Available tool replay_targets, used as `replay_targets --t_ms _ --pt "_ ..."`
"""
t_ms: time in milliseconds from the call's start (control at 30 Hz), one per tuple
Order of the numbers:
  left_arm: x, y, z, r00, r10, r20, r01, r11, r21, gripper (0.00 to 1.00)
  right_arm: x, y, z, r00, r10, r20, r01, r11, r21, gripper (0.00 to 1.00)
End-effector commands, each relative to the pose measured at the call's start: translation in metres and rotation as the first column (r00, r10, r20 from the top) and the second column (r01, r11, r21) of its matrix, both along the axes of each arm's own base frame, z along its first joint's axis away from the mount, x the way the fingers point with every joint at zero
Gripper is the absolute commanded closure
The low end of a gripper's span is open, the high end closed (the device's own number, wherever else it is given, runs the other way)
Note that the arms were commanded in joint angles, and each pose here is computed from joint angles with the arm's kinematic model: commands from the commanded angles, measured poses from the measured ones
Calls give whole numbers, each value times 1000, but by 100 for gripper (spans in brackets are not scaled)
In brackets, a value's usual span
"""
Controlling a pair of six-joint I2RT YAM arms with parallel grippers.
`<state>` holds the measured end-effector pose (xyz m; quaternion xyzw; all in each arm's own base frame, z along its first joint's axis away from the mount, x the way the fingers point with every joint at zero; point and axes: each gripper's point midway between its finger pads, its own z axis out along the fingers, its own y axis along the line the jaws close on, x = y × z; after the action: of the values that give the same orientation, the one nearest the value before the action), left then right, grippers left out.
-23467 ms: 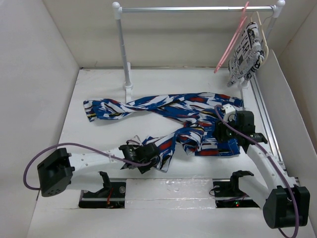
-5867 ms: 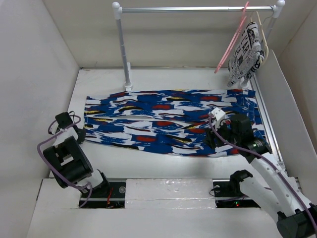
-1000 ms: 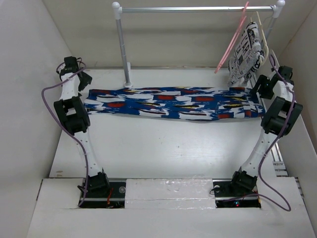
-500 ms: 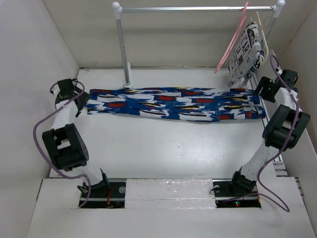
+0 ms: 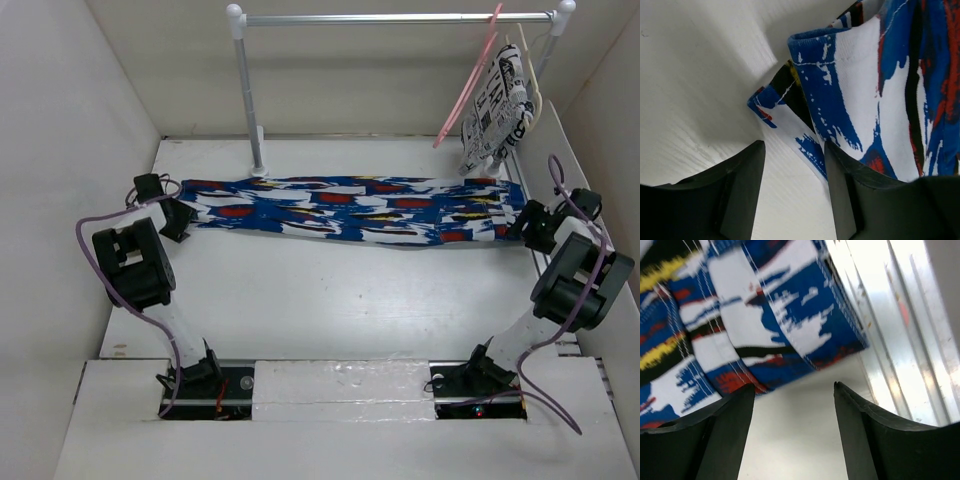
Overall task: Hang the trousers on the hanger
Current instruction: Fold the trousers at the center of the board.
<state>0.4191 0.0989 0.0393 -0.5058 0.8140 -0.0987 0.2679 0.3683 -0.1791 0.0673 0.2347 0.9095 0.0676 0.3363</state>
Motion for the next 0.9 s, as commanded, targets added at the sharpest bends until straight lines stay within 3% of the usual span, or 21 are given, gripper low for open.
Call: replay_targets --t_ms 0,200,300,433,500,533,567,600,767,833,867 --pt "10 6 -2 1000 17 2 -17 1000 7 54 3 -1 4 996 19 92 -18 1000 -9 30" --pt "15 10 -16 999 12 -37 -12 1000 10 88 12 0 -23 992 -2 126 -8 997 80 30" --pt "12 14 -19 998 6 -55 -4 999 37 100 26 2 -36 992 9 124 -23 994 108 31" --pt "6 30 -19 995 26 -100 -13 992 124 100 37 5 -44 990 -31 137 9 988 152 38" --pt "5 35 -16 993 34 -109 -17 988 153 100 41 3 -43 990 -28 135 12 992 122 57" --pt "3 38 -14 992 38 -119 -17 985 172 100 43 6 -42 992 -14 128 -1 994 111 80" --pt "-2 44 -9 990 57 -129 -30 978 205 100 43 5 -40 992 -11 127 -3 994 108 96" --pt "-6 46 -8 989 61 -137 -30 975 222 100 40 6 -38 993 -10 116 -3 994 106 100" --pt "-37 69 3 978 116 -172 -60 952 300 100 2 7 -30 998 -32 62 29 998 50 100" --pt "-74 78 -5 957 177 -230 -108 952 285 100 -26 15 -11 996 -44 78 42 999 27 100" --pt "-74 79 -5 956 180 -231 -109 951 289 100 -27 15 -11 996 -43 78 41 999 27 100"
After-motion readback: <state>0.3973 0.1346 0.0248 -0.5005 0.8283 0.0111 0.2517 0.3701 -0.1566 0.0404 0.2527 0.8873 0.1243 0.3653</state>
